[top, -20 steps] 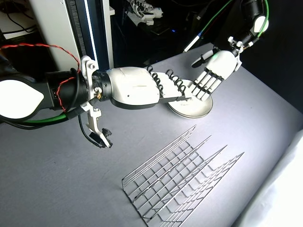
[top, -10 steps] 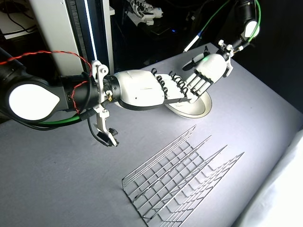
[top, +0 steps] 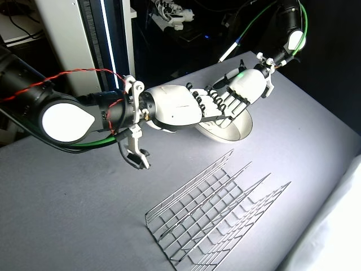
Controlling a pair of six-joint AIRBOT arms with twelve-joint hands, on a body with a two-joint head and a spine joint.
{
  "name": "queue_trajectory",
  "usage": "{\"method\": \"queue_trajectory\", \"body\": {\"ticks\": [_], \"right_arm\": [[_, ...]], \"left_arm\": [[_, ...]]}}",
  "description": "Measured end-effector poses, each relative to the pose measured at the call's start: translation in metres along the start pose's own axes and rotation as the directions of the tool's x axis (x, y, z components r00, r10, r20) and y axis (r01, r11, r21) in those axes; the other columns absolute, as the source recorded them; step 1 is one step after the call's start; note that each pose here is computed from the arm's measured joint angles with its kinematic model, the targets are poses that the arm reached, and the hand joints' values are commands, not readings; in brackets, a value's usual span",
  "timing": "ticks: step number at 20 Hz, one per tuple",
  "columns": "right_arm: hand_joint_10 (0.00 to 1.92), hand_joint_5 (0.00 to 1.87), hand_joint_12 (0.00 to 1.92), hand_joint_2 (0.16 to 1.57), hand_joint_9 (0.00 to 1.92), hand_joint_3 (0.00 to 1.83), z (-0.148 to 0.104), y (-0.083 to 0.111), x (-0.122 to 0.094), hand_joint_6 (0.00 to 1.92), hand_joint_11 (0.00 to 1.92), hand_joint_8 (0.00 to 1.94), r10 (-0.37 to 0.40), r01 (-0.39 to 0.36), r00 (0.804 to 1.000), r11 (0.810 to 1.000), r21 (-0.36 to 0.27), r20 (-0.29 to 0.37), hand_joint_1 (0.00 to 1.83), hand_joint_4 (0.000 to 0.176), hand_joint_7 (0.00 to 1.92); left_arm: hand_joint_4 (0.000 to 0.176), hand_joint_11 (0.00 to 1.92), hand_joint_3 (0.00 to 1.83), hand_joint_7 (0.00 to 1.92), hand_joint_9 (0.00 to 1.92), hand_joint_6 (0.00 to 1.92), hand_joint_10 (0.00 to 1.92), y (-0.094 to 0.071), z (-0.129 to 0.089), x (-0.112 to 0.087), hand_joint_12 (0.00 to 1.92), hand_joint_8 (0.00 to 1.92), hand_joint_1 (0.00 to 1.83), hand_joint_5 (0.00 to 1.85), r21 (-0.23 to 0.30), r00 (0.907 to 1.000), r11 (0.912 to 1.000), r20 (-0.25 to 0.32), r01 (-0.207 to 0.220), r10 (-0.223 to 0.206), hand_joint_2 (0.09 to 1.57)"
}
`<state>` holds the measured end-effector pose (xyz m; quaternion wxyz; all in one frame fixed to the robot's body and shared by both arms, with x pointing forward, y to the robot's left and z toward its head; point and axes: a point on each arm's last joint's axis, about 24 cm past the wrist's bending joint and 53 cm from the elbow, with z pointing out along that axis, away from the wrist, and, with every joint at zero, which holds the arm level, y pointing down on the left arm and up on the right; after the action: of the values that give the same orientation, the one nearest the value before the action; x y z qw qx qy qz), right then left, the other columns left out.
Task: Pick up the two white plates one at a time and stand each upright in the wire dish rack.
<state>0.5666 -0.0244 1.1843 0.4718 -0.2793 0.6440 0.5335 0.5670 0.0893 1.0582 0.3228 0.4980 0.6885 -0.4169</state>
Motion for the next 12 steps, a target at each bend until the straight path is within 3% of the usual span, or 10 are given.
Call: {"method": "queue_trajectory", "body": {"ticks": [3,7,8,10,12], "right_arm": [[0.0,0.04,0.38,1.11,0.0,0.0,0.009,0.001,0.008,0.0,0.0,0.0,0.005,-0.005,1.0,1.0,-0.009,-0.014,1.21,0.0,0.01],[0.02,0.12,0.54,1.1,0.08,0.0,0.019,0.002,0.02,0.01,0.0,0.01,0.02,-0.021,0.999,1.0,-0.021,-0.029,1.21,0.0,0.1],[0.02,0.15,0.68,1.1,0.13,0.0,0.021,0.001,0.023,0.01,0.0,0.01,0.024,-0.024,0.999,1.0,-0.018,-0.034,1.22,0.0,0.16],[0.03,0.17,0.75,1.11,0.16,0.0,0.025,-0.001,0.026,0.01,0.0,0.01,0.022,-0.023,0.999,1.0,-0.017,-0.041,1.23,0.0,0.19],[0.04,0.23,0.93,1.11,0.24,0.0,0.028,-0.004,0.027,0.02,0.0,0.01,0.026,-0.026,0.999,1.0,-0.015,-0.039,1.25,0.0,0.26]], "left_arm": [[0.0,0.0,0.0,0.0,0.0,0.0,0.0,0.0,0.0,0.0,0.0,0.0,0.0,0.0,0.002,1.0,1.0,0.0,0.0,0.0,1.11],[0.0,0.0,0.0,0.0,0.0,0.0,0.0,0.003,-0.002,0.0,0.0,0.0,0.0,0.0,-0.001,1.0,1.0,0.0,0.0,0.0,1.11],[0.0,0.0,0.0,0.0,0.0,0.0,0.0,0.003,-0.002,0.0,0.0,0.0,0.0,0.0,-0.001,1.0,1.0,0.0,0.0,0.0,1.11],[0.0,0.0,0.0,0.0,0.0,0.0,0.0,0.003,-0.002,0.0,0.0,0.0,0.0,0.0,0.0,1.0,1.0,0.001,0.0,0.0,1.11],[0.0,0.0,0.0,0.0,0.0,0.0,0.0,0.003,-0.002,0.0,0.0,0.0,0.0,0.0,0.0,1.0,1.0,0.003,0.002,-0.002,1.11]]}}
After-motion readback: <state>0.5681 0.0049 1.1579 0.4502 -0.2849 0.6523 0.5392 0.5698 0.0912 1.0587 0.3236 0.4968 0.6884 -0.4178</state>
